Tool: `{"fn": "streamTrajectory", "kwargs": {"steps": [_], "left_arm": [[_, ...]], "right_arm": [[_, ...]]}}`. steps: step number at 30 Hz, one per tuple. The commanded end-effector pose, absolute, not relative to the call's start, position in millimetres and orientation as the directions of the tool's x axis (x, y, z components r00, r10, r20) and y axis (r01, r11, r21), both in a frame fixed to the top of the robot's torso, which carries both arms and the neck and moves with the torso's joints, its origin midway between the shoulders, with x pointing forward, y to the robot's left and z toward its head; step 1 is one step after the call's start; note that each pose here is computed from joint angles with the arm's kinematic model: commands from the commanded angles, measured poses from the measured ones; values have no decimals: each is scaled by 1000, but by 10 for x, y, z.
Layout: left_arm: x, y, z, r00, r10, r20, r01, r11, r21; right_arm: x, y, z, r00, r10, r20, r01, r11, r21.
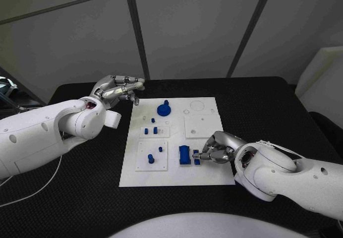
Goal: Assemble the parts on the task board
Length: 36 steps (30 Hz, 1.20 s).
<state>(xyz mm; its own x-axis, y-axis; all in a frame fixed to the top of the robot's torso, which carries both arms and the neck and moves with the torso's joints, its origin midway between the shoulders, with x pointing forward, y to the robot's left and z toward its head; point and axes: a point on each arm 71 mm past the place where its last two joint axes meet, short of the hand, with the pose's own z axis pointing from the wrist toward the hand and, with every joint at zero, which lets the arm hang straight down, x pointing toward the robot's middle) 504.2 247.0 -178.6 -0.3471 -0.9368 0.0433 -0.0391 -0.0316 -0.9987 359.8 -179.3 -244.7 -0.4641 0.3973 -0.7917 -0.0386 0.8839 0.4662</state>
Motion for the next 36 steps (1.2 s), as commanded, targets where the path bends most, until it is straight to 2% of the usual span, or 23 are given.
{"fn": "streamTrajectory", "kwargs": {"steps": [1,19,36], "left_arm": [[5040,2456,-1772,-357,-933,50,-37,-39,-999],[5040,2460,-1773,-356,-933,50,-38,-39,-999],[5038,2463,-1773,-356,-933,50,-38,-38,-999]], "right_arm": [[3572,-1777,-2437,-492,356,-795,-95,885,455],[3582,-1780,-2467,-512,346,-786,-97,886,453],[3696,-1814,-2552,-504,380,-775,-49,884,465]]}}
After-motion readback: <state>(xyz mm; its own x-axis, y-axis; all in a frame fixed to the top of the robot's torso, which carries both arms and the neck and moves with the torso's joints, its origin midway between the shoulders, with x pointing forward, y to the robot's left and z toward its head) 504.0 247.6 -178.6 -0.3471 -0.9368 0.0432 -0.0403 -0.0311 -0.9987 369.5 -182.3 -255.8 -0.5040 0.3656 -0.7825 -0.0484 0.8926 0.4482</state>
